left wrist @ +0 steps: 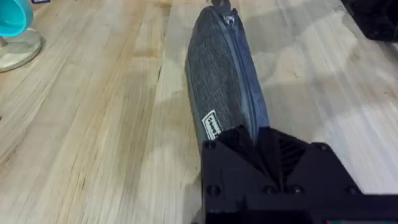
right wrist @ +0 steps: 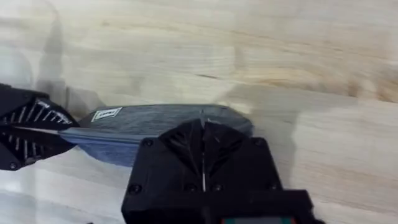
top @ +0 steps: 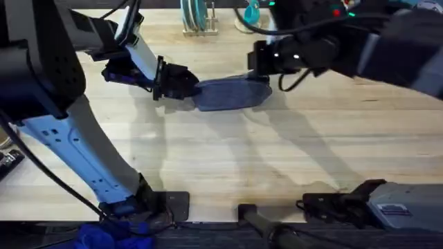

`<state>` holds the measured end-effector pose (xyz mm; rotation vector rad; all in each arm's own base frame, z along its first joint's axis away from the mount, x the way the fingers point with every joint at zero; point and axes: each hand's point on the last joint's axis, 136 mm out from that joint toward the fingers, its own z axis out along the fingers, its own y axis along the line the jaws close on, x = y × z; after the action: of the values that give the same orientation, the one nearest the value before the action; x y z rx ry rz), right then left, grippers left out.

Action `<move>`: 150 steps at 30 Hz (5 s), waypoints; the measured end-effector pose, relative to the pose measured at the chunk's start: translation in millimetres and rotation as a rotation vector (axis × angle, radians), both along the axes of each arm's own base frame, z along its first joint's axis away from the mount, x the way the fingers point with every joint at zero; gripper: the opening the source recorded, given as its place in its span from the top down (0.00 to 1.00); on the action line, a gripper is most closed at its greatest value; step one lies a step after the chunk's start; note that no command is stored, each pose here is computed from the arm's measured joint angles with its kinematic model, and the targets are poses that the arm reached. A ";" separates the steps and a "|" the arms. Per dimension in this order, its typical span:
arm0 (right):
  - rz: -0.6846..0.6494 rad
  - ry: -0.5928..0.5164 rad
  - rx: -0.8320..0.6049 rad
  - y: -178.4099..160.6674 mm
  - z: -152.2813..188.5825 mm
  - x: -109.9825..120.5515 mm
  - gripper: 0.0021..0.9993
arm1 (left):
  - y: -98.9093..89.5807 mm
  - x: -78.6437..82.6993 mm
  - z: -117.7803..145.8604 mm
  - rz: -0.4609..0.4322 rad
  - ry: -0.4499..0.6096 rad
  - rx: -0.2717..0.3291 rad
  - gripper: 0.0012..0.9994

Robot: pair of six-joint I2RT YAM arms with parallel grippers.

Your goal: Unzip the bag, pick up the pens from the table one at a time and place them inside, then zip the bag closed.

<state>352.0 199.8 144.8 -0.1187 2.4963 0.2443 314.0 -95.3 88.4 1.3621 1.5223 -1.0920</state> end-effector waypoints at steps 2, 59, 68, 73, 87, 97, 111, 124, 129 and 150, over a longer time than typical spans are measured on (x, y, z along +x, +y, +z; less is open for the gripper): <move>-0.021 -0.017 0.011 -10.8 2.4 -0.9 0.97 | 0.0 0.0 0.0 0.000 0.000 0.000 0.96; -0.344 -0.187 0.062 -150.0 22.1 -18.0 0.00 | 0.9 -2.5 -2.8 -0.012 0.008 0.018 0.21; -0.344 -0.186 0.062 -150.0 21.8 -18.1 0.00 | 1.0 -2.7 -3.0 -0.013 0.008 0.019 0.00; -0.330 -0.153 0.048 -147.0 15.8 -24.4 0.00 | 1.0 -2.7 -3.0 -0.013 0.008 0.019 0.00; -0.086 0.019 -0.041 -93.7 52.2 -78.8 0.00 | 2.7 -9.3 5.3 -0.010 0.087 0.011 0.00; -0.100 0.049 -0.034 -95.9 76.7 -91.4 0.00 | 27.8 -12.0 41.1 -0.067 0.281 0.164 0.00; -0.092 0.024 -0.004 -91.9 94.8 -90.1 0.00 | 37.6 -10.9 100.1 0.063 0.257 0.328 0.00; -0.046 0.130 -0.050 -95.4 82.5 -114.9 0.00 | 41.6 -57.9 172.1 0.309 0.220 0.495 0.00; -0.021 0.129 -0.069 -96.7 86.3 -117.4 0.00 | 47.9 -69.5 179.1 0.448 0.260 0.544 0.00; 0.038 0.126 -0.111 -98.8 90.2 -121.3 0.00 | 48.9 -125.3 159.1 0.883 0.285 0.469 0.00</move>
<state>230.7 101.1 235.0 -0.2020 2.6354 0.1327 188.7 -46.4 247.4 0.6402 2.3600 -0.3768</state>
